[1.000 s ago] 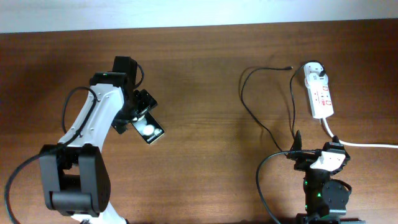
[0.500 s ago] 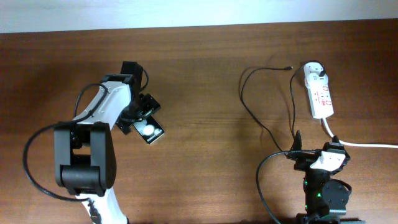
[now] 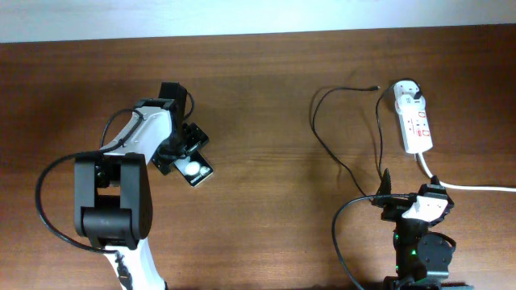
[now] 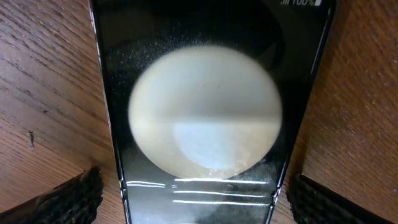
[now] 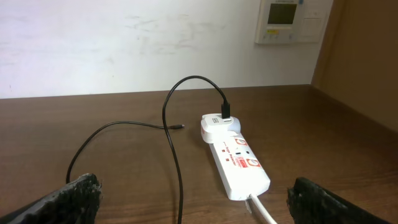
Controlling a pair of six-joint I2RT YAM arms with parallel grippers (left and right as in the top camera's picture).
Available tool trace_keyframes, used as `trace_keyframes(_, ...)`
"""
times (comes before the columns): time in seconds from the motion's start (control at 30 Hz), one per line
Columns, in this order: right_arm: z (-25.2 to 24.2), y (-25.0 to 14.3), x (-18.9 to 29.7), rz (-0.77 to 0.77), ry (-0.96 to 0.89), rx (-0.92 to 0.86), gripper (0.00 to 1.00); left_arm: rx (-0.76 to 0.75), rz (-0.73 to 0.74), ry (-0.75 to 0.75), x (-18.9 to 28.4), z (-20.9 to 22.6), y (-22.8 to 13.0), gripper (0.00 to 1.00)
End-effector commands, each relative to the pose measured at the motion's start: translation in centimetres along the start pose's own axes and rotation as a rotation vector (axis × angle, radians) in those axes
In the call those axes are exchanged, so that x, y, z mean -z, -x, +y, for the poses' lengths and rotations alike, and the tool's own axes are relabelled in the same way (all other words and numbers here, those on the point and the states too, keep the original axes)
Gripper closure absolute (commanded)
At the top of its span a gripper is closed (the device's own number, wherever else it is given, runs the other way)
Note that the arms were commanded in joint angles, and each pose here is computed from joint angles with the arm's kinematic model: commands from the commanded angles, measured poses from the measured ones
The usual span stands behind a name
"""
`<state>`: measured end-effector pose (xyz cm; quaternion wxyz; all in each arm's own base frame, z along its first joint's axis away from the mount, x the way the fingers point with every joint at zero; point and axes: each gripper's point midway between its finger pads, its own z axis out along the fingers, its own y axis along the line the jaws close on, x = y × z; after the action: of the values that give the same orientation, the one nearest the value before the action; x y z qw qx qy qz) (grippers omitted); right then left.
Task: Plug charger to phone and switch on socket
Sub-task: 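Reach the left gripper down over the black phone and grasp it, then lift the phone with the left gripper and tilt it upright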
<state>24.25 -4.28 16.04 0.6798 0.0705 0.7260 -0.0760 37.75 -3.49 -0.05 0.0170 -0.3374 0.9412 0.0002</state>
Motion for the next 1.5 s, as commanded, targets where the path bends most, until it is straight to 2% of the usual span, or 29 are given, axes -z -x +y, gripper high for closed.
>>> trace_keyframes(0.0,-0.1,-0.3,0.0,0.008,-0.006,0.000,0.01,0.008,0.004,0.025,-0.8,0.4,-0.3,0.03)
trace_keyframes(0.23,-0.1,-0.3,0.0,0.008,-0.006,0.000,0.01,0.006,0.005,0.026,-1.6,0.7,-0.7,0.05)
trace_keyframes(0.4,-0.1,-0.3,0.0,0.008,-0.006,0.000,0.01,0.006,0.015,0.034,-2.3,1.2,-1.2,0.22)
trace_keyframes(0.77,-0.1,-0.3,0.0,0.008,-0.006,0.000,0.01,0.006,0.024,-0.014,-1.1,0.1,-1.0,0.33)
trace_keyframes(0.87,-0.1,-0.3,0.0,0.008,-0.006,0.000,0.01,0.002,-0.012,-0.052,1.2,-0.6,-0.3,0.36)
trace_keyframes(1.1,-0.1,-0.3,0.0,0.008,-0.006,0.000,0.01,-0.017,-0.140,-0.178,9.9,-0.6,-0.2,0.38)
trace_keyframes(1.47,-0.1,-0.3,0.0,0.008,-0.006,0.000,0.01,-0.070,-0.301,-0.463,24.4,2.8,-5.5,0.43)
